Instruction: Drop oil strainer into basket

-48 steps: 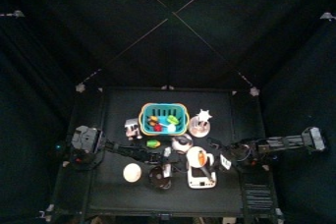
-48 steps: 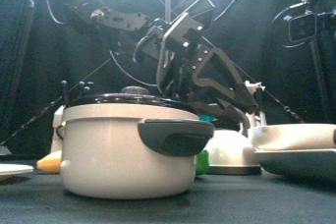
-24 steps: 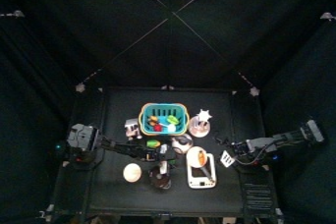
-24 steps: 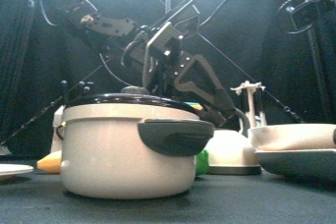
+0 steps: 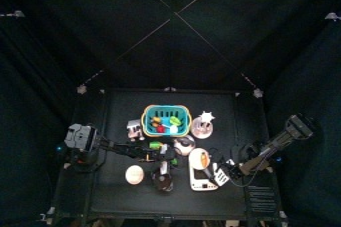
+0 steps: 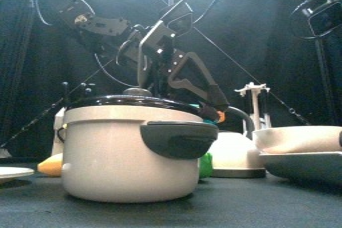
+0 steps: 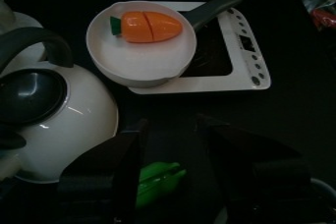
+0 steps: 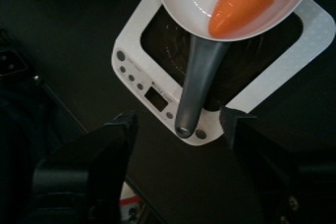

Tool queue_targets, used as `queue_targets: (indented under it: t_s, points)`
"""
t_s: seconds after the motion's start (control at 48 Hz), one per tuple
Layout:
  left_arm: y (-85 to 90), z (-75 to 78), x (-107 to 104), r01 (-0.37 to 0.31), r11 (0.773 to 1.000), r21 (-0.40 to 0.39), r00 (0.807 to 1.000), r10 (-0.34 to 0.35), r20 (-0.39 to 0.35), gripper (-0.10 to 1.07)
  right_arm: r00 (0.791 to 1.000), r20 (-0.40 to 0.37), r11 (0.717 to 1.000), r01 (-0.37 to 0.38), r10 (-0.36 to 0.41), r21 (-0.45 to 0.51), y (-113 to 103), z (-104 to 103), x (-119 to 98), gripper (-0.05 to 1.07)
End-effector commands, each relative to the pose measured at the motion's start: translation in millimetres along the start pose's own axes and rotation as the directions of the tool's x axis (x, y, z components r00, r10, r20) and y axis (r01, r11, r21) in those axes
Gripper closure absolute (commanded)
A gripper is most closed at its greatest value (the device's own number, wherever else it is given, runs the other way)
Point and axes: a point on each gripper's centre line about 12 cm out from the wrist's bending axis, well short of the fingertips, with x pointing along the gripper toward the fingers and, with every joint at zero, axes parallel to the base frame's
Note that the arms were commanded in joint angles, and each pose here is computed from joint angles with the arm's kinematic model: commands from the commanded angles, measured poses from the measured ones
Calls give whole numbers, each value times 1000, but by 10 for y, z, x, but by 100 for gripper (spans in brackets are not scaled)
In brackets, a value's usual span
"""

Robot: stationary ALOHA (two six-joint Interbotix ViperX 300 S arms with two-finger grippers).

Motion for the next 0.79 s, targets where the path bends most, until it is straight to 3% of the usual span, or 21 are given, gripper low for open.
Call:
queue_targets:
  t_s: [0.0,0.354,0.771]
  points:
    - [5,155,-56,0,1000,-2,999,0,46,15,999,18,999,29,-28,-19,26,-11,-11,0]
    - [11,100,-56,-2,1000,-9,999,2,32,15,1000,4,999,22,-22,-33,124,-32,199,0]
    - [-23,108,-143,8,1000,9,999,-8,37,15,996,17,996,84,-84,-42,-24,11,412,0]
